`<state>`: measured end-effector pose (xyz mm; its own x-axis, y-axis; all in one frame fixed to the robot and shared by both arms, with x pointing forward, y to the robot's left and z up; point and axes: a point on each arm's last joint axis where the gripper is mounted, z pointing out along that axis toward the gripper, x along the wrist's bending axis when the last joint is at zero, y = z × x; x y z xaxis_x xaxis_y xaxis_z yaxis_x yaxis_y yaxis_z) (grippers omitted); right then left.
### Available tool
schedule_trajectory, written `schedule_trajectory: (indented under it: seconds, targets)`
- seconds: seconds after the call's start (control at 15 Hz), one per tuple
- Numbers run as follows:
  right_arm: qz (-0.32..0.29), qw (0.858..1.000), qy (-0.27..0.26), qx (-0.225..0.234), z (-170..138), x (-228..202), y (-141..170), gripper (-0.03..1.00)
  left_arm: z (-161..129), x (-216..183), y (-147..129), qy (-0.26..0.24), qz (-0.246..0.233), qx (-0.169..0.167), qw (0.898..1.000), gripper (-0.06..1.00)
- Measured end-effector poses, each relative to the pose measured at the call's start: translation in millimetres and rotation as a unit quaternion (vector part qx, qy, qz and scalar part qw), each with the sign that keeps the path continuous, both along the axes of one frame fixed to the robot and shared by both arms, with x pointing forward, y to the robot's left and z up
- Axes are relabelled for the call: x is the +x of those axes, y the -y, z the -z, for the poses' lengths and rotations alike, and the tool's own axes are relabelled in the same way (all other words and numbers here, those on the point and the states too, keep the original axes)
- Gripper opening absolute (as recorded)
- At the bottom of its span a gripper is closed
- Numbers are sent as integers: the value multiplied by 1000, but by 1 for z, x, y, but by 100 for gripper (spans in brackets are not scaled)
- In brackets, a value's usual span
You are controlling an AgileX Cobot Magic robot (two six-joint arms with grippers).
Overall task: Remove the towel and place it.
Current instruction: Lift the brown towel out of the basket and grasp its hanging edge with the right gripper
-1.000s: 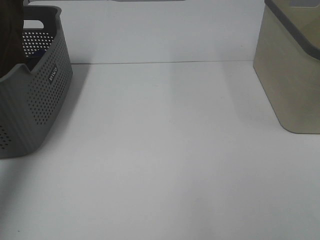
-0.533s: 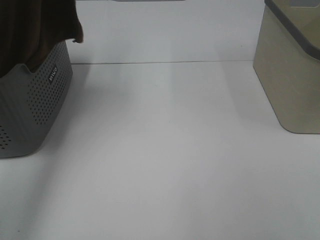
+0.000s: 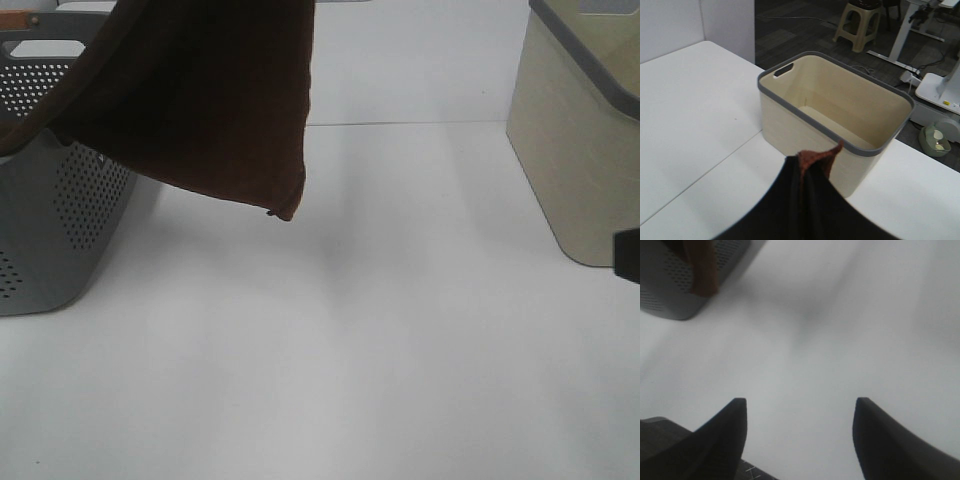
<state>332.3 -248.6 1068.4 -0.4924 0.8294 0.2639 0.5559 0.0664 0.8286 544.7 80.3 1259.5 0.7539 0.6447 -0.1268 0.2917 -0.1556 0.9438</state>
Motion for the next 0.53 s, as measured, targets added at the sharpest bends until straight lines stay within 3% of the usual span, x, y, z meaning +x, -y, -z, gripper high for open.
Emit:
schedule_trajectory:
  seconds: [0.2,0.53]
  targets:
    - [-91,995,31,19,7,40,-12,59,-2,-14,20,7,28,-7,1000,0]
    - [-145,988,58,13,23,98,-19,63,4,-10,28,4,31,-11,999,0]
